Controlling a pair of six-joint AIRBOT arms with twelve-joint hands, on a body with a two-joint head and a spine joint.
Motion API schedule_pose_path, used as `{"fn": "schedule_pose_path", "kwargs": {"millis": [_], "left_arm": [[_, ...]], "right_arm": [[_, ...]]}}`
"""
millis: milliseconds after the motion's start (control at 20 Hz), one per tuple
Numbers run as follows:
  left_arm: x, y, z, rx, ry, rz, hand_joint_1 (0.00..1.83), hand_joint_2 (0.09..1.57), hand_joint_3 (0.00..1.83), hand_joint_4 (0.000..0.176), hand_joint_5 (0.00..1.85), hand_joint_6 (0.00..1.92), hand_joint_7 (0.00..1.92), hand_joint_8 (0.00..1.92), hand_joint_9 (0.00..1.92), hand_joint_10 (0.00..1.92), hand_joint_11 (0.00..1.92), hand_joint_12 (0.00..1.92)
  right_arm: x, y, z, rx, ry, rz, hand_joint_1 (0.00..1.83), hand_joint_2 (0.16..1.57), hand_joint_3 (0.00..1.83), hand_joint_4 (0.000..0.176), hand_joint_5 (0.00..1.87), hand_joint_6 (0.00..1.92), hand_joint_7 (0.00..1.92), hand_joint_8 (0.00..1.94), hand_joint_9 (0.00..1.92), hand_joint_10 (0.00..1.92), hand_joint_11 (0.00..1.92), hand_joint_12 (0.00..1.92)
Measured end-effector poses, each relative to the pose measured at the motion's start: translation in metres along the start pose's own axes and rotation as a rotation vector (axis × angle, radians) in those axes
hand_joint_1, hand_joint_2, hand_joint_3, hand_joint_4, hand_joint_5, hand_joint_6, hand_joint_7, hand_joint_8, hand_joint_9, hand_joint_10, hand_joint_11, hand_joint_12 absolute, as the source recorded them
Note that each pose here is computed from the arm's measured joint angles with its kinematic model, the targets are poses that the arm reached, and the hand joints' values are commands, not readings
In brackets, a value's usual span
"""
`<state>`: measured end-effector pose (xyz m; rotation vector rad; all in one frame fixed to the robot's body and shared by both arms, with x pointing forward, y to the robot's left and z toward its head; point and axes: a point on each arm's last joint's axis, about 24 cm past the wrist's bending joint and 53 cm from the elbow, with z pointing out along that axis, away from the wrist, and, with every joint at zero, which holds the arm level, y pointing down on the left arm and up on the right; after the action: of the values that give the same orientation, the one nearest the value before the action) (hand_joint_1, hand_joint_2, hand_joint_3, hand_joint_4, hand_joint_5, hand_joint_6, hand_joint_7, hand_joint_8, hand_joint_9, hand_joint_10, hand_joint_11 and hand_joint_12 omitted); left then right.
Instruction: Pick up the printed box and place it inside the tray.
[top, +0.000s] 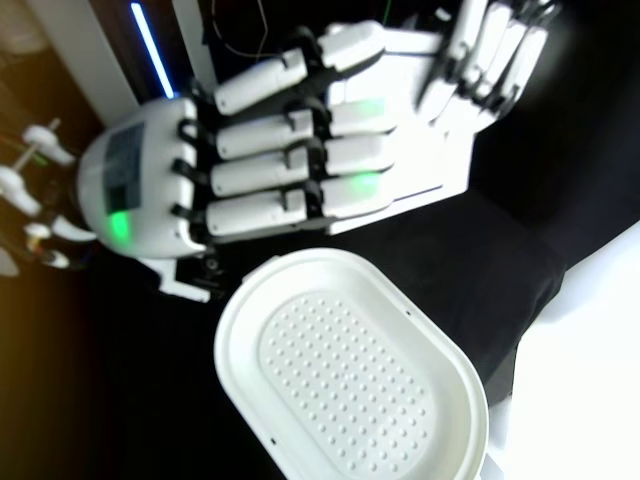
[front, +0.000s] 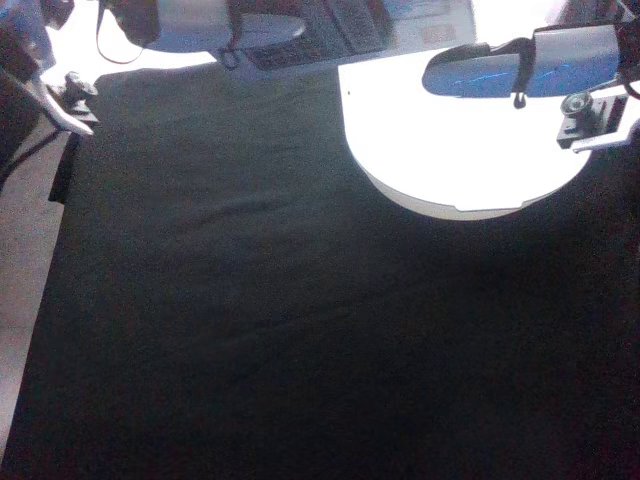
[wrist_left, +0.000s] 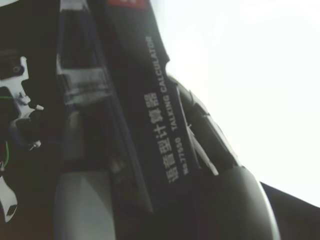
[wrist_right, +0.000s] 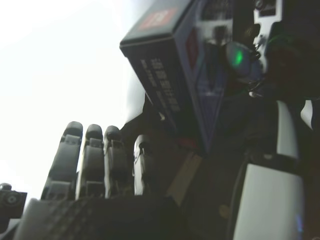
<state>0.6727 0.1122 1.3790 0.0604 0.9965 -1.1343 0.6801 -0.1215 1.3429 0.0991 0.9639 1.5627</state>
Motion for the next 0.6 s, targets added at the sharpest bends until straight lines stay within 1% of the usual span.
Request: {"fn": "schedule_pose_path", "kwargs": {"millis": [50,100,150,200,250,300,350,400,450,500,550,600], "left_arm": [[0.002,0.0,0.0,0.0,-0.01,-0.014,1.3,1.02,0.0,0.0,1.09,0.62,1.32,0.57,1.55,0.0,1.12,1.12],[0.003,0.001,0.0,-0.002,-0.014,-0.024,1.3,1.02,0.0,0.0,1.09,0.63,1.3,0.61,1.54,0.0,1.09,1.14],[0.004,0.001,0.0,-0.003,-0.015,-0.033,1.39,1.0,0.0,0.0,1.09,0.5,1.3,0.46,1.39,0.56,1.12,1.06],[0.004,0.0,0.0,0.0,-0.02,-0.041,1.39,1.0,0.0,0.0,1.09,0.5,1.3,0.46,1.39,0.56,1.12,1.06],[0.003,-0.002,-0.001,0.009,-0.036,-0.054,1.42,0.99,0.0,0.0,1.13,0.43,1.3,0.42,1.35,0.7,1.19,1.0],[0.004,-0.003,-0.001,0.013,-0.037,-0.057,1.42,0.99,0.0,0.0,1.11,0.48,1.29,0.43,1.35,0.69,1.19,0.96],[0.005,-0.004,0.0,0.016,-0.039,-0.059,1.42,0.99,0.0,0.0,1.11,0.48,1.29,0.43,1.35,0.69,1.19,0.96],[0.005,-0.005,0.0,0.02,-0.041,-0.063,1.42,0.99,0.0,0.0,1.11,0.48,1.29,0.44,1.33,0.73,1.17,0.98],[0.006,-0.006,0.0,0.022,-0.043,-0.067,1.42,1.0,0.0,0.0,1.1,0.52,1.29,0.43,1.33,0.72,1.17,0.98],[0.008,-0.006,0.0,0.021,-0.042,-0.073,1.41,1.03,0.0,0.0,1.03,0.64,1.18,0.59,1.22,0.86,1.19,0.93],[0.01,-0.006,-0.001,0.022,-0.04,-0.074,1.41,1.03,0.0,0.0,1.03,0.62,1.18,0.61,1.26,0.84,1.21,0.92],[0.013,-0.006,-0.001,0.022,-0.038,-0.081,1.41,1.03,0.0,0.0,1.03,0.62,1.18,0.61,1.26,0.84,1.21,0.92]], "right_arm": [[0.003,-0.001,0.001,-0.001,0.003,0.014,0.67,0.9,0.01,0.176,0.0,0.0,0.09,0.01,0.07,0.01,0.03,0.1],[0.006,-0.002,0.002,-0.002,0.004,0.018,0.67,0.92,0.0,0.176,0.0,0.0,0.11,0.0,0.09,0.01,0.02,0.12],[0.008,-0.002,0.003,-0.002,0.004,0.024,0.66,0.92,0.0,0.176,0.01,0.0,0.14,0.01,0.1,0.01,0.02,0.13],[0.009,-0.003,0.003,-0.002,0.002,0.027,0.66,0.92,0.0,0.176,0.01,0.0,0.14,0.01,0.1,0.01,0.02,0.13],[0.009,-0.005,0.004,0.002,-0.004,0.034,0.68,0.95,0.0,0.153,0.09,0.0,0.2,0.0,0.18,0.01,0.0,0.36],[0.009,-0.006,0.004,0.007,-0.012,0.04,0.69,0.96,0.0,0.139,0.14,0.01,0.24,0.01,0.21,0.01,0.0,0.46],[0.008,-0.007,0.005,0.009,-0.015,0.042,0.69,0.96,0.0,0.139,0.14,0.01,0.24,0.01,0.21,0.01,0.0,0.46],[0.007,-0.007,0.005,0.01,-0.02,0.044,0.72,0.99,0.0,0.108,0.22,0.02,0.3,0.01,0.26,0.01,0.0,0.56],[0.006,-0.008,0.005,0.011,-0.025,0.047,0.77,0.98,0.0,0.055,0.33,0.01,0.37,0.0,0.32,0.01,0.0,0.7],[0.006,-0.008,0.005,0.012,-0.029,0.049,0.84,0.99,0.0,0.0,0.54,0.04,0.52,0.01,0.55,0.04,0.25,0.8],[0.006,-0.008,0.005,0.01,-0.033,0.053,1.03,1.03,0.0,0.0,0.88,0.06,0.99,0.07,1.12,0.14,0.87,0.73],[0.006,-0.009,0.005,0.011,-0.034,0.054,1.03,1.03,0.0,0.0,0.88,0.06,0.99,0.07,1.12,0.14,0.87,0.73]]}}
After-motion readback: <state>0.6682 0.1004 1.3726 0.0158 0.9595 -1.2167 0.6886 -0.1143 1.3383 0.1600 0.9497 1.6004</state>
